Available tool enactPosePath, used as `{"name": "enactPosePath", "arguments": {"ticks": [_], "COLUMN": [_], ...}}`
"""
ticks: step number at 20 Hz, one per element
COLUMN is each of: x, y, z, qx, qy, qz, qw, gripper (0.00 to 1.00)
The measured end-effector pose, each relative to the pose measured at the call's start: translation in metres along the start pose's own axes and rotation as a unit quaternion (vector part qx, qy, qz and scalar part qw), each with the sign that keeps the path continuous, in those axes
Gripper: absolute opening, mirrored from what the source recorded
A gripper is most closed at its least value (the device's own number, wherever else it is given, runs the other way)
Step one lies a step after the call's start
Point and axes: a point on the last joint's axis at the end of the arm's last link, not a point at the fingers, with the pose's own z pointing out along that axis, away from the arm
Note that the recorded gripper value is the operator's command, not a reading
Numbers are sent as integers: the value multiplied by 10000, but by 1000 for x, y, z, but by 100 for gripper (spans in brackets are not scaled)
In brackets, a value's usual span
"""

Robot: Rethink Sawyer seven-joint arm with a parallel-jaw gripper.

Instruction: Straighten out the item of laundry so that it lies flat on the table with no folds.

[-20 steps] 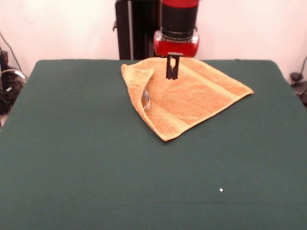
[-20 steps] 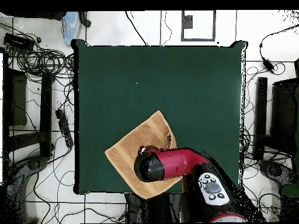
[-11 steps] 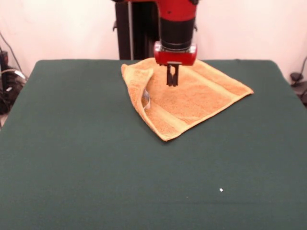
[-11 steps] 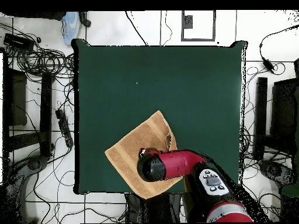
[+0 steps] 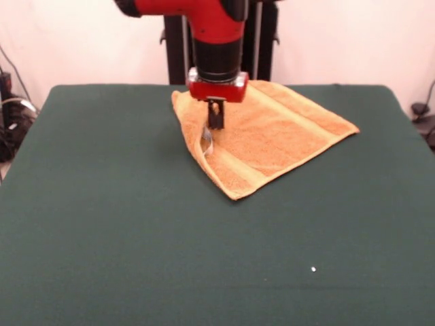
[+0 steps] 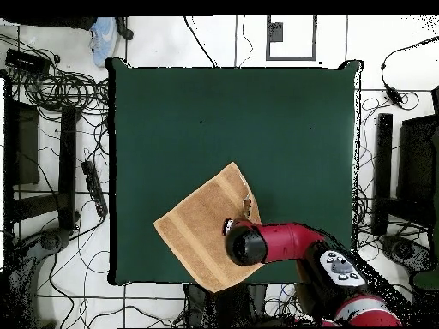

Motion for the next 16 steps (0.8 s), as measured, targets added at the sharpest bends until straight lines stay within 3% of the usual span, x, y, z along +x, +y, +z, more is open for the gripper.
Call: {"name": "enactPosePath", "arguments": {"ticks": [8, 16], "x": [-12, -22], "y": [-28, -38], "z": [1, 2], "qx": [73, 136], "qy": [-152, -288], "qz": [7, -113], "qw": [9999, 9994], "gripper": [0, 0]}}
